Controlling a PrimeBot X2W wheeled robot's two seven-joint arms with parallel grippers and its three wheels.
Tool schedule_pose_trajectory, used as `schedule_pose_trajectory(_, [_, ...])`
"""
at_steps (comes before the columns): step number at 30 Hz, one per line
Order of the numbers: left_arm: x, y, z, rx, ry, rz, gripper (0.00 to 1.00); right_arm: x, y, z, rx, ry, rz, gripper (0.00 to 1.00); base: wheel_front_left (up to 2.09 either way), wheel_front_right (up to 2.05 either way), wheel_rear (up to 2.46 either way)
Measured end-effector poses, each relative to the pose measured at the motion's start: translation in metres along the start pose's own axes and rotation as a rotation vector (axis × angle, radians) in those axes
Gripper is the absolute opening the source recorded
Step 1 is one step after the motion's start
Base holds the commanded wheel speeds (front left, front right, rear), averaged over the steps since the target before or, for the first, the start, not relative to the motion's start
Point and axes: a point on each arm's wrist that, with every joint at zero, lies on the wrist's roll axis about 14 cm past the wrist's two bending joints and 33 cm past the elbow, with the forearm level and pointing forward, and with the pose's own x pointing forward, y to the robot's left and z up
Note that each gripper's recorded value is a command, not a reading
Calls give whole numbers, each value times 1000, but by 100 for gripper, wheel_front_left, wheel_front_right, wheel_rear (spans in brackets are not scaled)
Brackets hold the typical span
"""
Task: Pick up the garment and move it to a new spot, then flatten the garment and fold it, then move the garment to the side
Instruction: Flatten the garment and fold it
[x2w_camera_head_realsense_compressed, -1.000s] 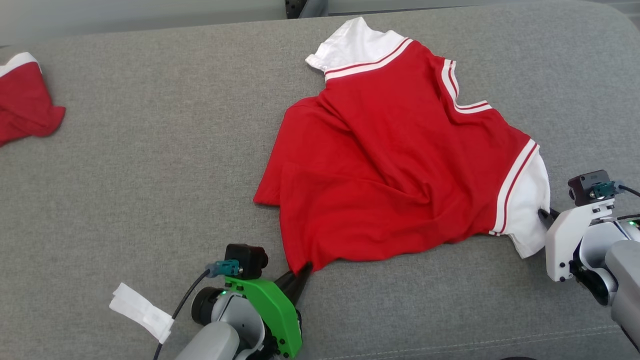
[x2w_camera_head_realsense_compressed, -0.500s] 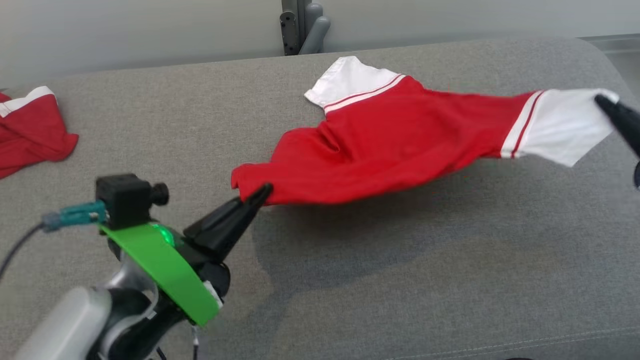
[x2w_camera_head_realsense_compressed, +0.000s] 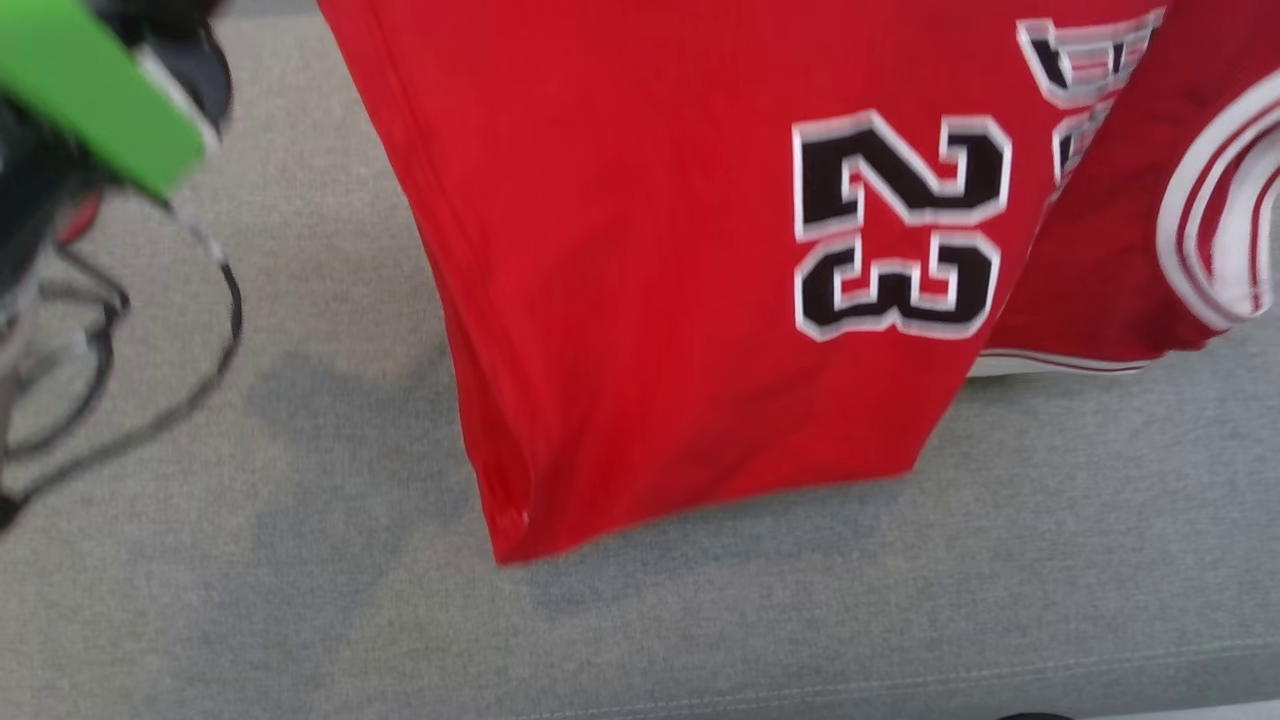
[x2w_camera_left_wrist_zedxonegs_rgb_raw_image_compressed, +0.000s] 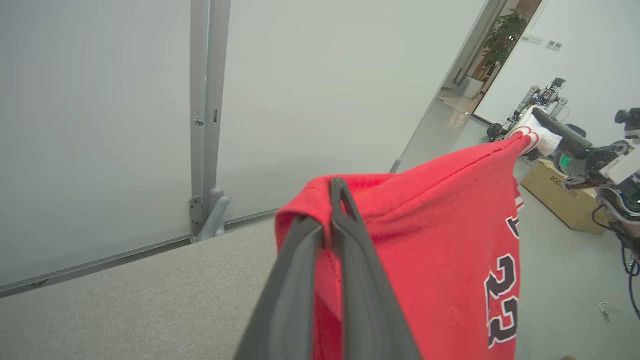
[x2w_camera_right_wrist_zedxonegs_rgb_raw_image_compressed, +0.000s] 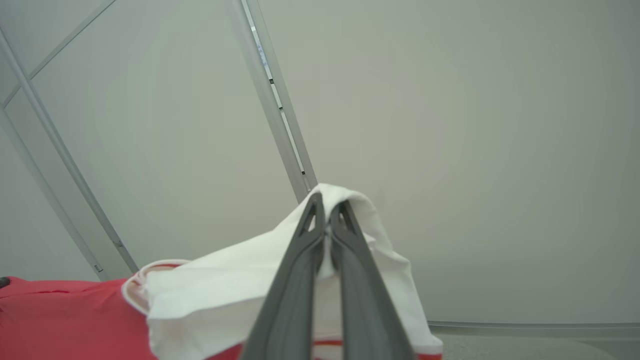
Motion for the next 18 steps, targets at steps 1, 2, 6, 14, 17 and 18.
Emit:
schedule_pose_trajectory(1, [11, 15, 4, 15, -6, 39, 0, 16, -3, -5, -8, -7, -12, 0, 0, 0, 0])
schedule_pose_trajectory(2, [22, 30, 6, 13, -10, 77, 0, 33, -5, -12, -16, -8, -23, 0, 0, 0, 0])
schedule_pose_trajectory(6, [59, 98, -8, 80, 26, 250, 0, 108, -2, -33, -35, -86, -81, 0, 0, 0, 0])
schedule_pose_trajectory(14, [103, 170, 23, 193, -306, 365, 0, 193, 33, -61, -9, -305, -93, 0, 0, 0, 0])
schedule_pose_trajectory(17, [109, 190, -11, 208, -290, 366, 0, 201, 40, -107, -5, -229, -83, 0, 0, 0, 0])
schedule_pose_trajectory(18, [108, 195, -23, 221, -275, 372, 0, 199, 41, -126, 4, -189, -82, 0, 0, 0, 0])
